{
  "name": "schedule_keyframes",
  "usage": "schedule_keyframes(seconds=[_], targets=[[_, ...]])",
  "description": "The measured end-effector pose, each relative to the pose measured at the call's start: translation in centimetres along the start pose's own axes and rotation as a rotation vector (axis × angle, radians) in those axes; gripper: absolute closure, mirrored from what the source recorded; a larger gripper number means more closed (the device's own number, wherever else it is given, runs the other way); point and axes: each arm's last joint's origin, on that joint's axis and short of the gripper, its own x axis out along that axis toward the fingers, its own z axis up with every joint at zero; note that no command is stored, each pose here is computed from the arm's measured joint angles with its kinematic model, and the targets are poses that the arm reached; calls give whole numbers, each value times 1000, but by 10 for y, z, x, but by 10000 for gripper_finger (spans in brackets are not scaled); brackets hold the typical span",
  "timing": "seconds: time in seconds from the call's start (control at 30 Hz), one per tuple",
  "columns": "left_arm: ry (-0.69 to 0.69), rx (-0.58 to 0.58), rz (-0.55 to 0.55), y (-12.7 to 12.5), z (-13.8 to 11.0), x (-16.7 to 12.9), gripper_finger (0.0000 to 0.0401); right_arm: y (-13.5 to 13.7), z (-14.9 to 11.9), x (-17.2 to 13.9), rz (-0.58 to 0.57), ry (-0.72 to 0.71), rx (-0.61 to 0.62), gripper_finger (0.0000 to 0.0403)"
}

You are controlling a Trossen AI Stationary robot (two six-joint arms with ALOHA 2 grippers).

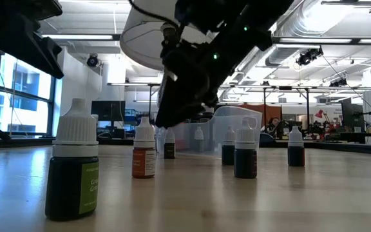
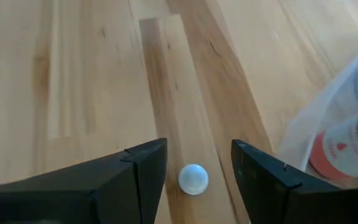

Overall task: Pick & Place food coloring
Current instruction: Put the top small black food coloring bottle into the transparent bin

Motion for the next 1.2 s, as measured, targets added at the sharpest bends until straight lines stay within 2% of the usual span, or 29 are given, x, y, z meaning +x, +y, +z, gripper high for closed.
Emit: schedule_keyframes(seconds=[0.23, 0.43, 0.67, 0.8, 0.97, 1.07, 1.2], targets=[[8, -1, -14, 0, 0, 0, 259, -6, -8, 12, 60, 61, 40, 231], [9, -2, -16, -1, 0, 0, 259, -6, -10, 12, 55, 81, 37, 239], [9, -2, -16, 0, 0, 0, 259, -7, -10, 12, 43, 81, 36, 299], [9, -2, -15, 0, 0, 0, 259, -6, -9, 10, 73, 82, 38, 339], [9, -2, -15, 0, 0, 0, 259, -6, 12, -23, 101, 17, 45, 352], [9, -3, -15, 0, 0, 0, 259, -12, 24, -53, 7, -20, 4, 352], [8, -3, -15, -1, 0, 0, 259, -29, 27, -78, -234, -40, 13, 343]])
